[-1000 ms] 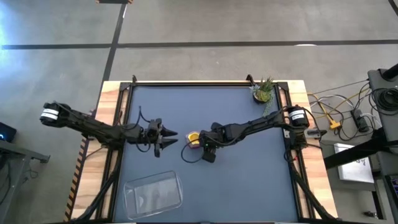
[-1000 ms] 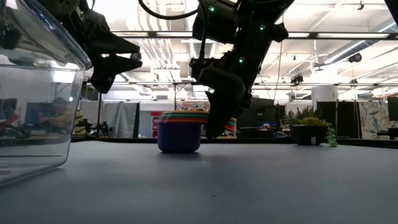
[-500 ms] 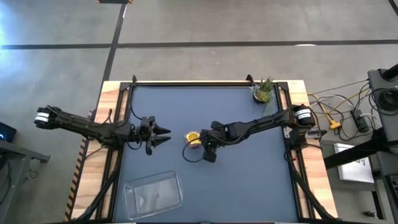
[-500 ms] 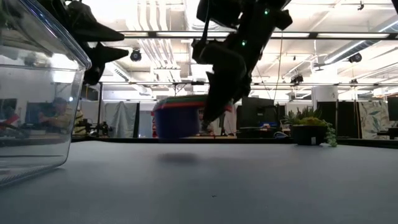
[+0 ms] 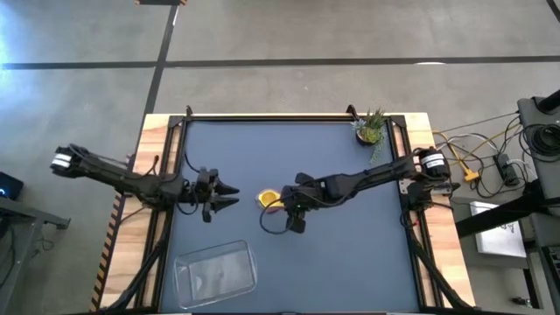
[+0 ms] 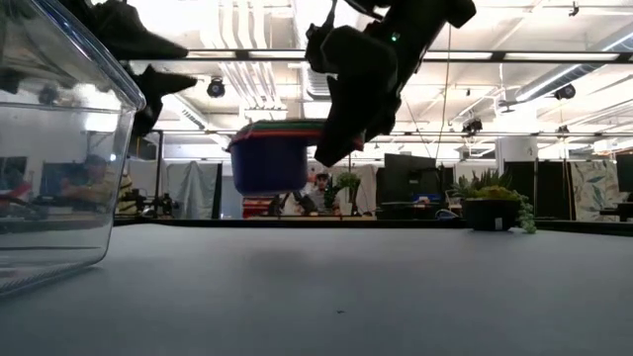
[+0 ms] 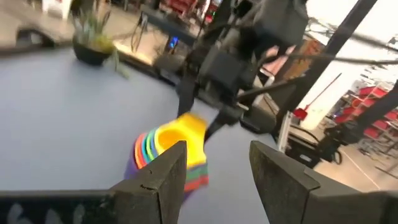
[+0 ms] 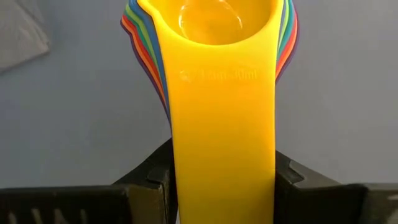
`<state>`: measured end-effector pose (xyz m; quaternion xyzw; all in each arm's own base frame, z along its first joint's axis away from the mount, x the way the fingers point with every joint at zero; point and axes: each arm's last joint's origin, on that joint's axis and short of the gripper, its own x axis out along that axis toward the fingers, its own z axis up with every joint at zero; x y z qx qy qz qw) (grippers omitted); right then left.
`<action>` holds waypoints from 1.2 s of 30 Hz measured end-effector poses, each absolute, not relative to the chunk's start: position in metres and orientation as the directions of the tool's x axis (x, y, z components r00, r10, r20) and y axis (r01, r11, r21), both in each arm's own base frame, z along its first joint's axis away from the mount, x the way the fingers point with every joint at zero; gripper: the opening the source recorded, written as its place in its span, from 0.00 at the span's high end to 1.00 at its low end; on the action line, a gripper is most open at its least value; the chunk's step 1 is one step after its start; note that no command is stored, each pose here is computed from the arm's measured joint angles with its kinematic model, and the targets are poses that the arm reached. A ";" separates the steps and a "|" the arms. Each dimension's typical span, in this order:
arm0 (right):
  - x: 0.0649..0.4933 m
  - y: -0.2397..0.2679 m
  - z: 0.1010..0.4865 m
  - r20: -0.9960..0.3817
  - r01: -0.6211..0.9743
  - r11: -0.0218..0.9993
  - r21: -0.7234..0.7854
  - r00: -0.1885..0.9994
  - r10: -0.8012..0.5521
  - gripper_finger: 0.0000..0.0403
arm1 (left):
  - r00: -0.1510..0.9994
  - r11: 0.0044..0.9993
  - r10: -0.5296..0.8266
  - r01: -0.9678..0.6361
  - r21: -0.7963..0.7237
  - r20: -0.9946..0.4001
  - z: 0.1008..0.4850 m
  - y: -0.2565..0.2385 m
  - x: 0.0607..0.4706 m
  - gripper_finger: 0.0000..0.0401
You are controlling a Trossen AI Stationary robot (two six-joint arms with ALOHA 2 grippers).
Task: Nest measuring cups in basket
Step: Put the nested measuring cups into the transparent bin
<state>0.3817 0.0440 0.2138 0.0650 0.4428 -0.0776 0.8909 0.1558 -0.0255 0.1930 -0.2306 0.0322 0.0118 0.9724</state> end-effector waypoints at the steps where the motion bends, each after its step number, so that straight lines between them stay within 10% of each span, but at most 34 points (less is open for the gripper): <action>1: 0.382 0.045 0.215 -0.797 0.193 0.980 0.048 0.599 -0.078 0.68 | 0.997 0.884 0.005 -0.043 -0.465 -0.082 0.190 -0.029 0.156 0.60; 36: 0.398 0.103 0.276 -0.616 -0.102 0.991 0.086 0.776 0.134 0.68 | 0.952 0.875 0.303 -0.299 -0.381 -0.051 0.190 -0.051 0.141 0.60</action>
